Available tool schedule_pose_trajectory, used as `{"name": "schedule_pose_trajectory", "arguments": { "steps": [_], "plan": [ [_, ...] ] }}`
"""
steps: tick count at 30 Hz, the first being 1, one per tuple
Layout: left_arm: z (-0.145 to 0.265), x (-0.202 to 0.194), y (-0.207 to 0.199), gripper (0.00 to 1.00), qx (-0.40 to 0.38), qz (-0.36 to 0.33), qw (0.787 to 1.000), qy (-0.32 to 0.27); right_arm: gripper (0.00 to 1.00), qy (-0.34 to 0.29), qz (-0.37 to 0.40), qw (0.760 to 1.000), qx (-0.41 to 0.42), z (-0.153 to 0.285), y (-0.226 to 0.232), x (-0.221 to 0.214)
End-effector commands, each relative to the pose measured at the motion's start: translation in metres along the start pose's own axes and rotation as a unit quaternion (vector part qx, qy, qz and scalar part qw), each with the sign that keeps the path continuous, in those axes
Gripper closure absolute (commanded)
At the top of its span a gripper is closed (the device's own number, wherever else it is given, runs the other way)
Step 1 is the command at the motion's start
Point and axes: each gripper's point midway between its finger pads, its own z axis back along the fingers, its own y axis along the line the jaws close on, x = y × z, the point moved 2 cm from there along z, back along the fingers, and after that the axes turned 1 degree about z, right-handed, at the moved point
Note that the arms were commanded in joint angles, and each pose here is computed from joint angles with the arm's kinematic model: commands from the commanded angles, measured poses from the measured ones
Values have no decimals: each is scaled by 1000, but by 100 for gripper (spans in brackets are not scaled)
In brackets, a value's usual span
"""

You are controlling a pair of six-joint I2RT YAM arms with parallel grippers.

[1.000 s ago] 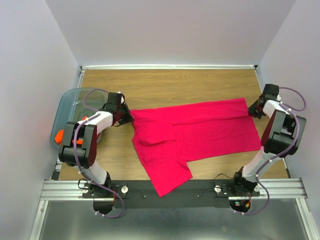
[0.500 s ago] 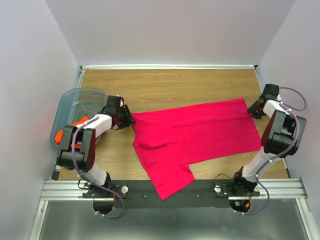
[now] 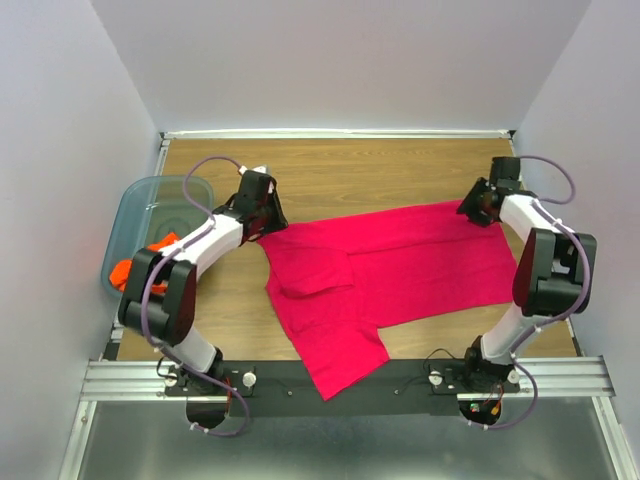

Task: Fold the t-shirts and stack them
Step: Fold the tshirt

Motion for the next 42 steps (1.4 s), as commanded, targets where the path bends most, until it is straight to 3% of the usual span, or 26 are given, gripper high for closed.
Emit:
{"name": "schedule_pose_trajectory", "arguments": {
  "steps": [1, 8, 15, 17, 22, 24, 25, 28, 30, 33, 34, 35, 40, 42],
  "plan": [
    [-28, -28, 15, 64, 24, 3, 998, 51, 52, 61, 11, 998, 20, -16, 11, -30],
    [-61, -39, 24, 64, 40, -10, 996, 81, 52, 90, 11, 996, -5, -37, -1, -47],
    [-106, -13, 25, 63, 56, -24, 995, 82, 52, 94, 1, 995, -41, -68, -15, -40],
    [-123, 11, 19, 59, 56, -29, 996, 64, 52, 76, -4, 996, -40, -74, -11, -21],
    [-153, 84, -2, 47, 37, -38, 999, 5, 48, 24, -6, 999, -27, -84, 6, 32],
    [-153, 108, -3, 32, 47, -34, 998, -15, 45, 21, -8, 1000, -6, -81, 16, 41],
    [-146, 133, -14, 29, 35, -32, 998, -40, 42, 10, -10, 1000, 8, -72, 25, 50],
    [-105, 156, -30, 19, 14, -25, 997, -69, 27, -12, -2, 999, 40, -40, 42, 63],
    [-80, 154, -41, 18, -19, -21, 996, -80, 17, -8, 0, 999, 48, -25, 40, 55],
    [-35, 119, -41, 17, -51, -9, 996, -66, 5, -6, 6, 997, 73, 7, 43, 39],
    [-19, 94, -33, 9, -52, -8, 997, -50, 3, -6, 10, 997, 78, 15, 42, 34],
    [-13, 80, -29, 8, -53, -6, 998, -38, 0, -2, 12, 996, 87, 23, 43, 27],
    [21, -10, -20, 8, -90, 23, 995, 39, 0, -7, 22, 992, 127, 68, 43, 2],
    [23, -24, -23, 8, -99, 33, 994, 43, 0, 1, 23, 991, 132, 75, 38, -14]
  ]
}}
